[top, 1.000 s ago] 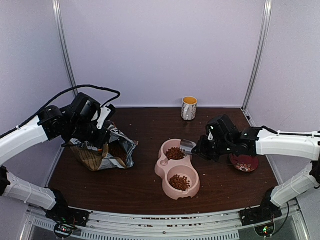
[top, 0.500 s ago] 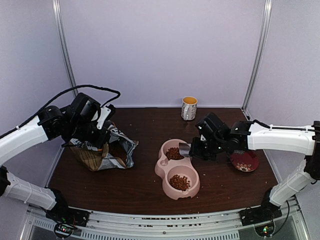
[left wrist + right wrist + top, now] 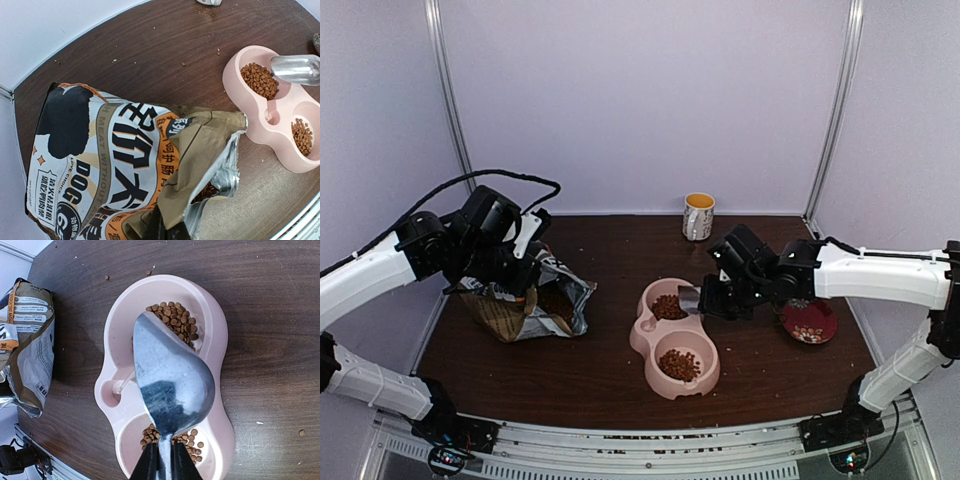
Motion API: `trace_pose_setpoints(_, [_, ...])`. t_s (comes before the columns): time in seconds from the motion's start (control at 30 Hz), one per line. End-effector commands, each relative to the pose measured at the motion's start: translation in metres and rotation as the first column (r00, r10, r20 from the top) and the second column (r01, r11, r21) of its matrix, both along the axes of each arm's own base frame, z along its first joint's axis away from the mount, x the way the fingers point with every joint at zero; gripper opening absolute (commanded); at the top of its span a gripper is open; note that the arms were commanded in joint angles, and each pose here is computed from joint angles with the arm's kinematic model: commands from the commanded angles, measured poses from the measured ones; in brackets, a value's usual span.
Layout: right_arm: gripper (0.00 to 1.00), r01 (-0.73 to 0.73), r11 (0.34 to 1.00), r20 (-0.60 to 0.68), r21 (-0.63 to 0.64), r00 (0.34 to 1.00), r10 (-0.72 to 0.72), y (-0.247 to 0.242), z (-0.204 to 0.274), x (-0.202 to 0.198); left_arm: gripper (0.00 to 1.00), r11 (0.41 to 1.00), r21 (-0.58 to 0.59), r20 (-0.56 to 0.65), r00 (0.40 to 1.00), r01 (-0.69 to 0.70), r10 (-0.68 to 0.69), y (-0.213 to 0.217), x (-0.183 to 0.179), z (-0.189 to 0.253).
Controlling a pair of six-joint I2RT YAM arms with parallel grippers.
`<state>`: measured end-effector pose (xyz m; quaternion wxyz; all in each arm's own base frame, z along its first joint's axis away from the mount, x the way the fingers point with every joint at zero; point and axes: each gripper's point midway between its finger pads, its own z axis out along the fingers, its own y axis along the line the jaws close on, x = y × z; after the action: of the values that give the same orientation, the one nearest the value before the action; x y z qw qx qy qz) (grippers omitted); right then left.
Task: Serve the pet food
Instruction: Place the pet food in the pet food bowl, then place the spatula at the center of the board.
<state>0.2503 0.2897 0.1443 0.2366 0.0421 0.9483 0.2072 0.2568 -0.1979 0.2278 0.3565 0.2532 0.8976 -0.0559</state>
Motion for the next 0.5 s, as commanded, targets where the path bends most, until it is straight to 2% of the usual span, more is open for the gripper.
trace_pose_setpoints(0.0, [0.0,-0.005,0.998,0.076,0.062,0.997,0.0,0.006,0.033,0.01,0.0,0.996,-0.088,0.144,0.989,-0.02,0.032,-0.004,0.016,0.041])
trace_pose_setpoints(0.23, [0.0,0.019,0.99,0.111,0.143,0.993,-0.035,-0.01,0.054,0.023,0.0,0.996,-0.091,0.146,0.989,-0.018,0.032,-0.004,0.016,0.042])
trace_pose_setpoints(0.47, [0.0,0.135,0.962,0.129,0.236,0.977,-0.168,-0.047,0.054,0.05,0.0,0.996,-0.093,0.146,0.989,-0.017,0.03,-0.004,0.015,0.042])
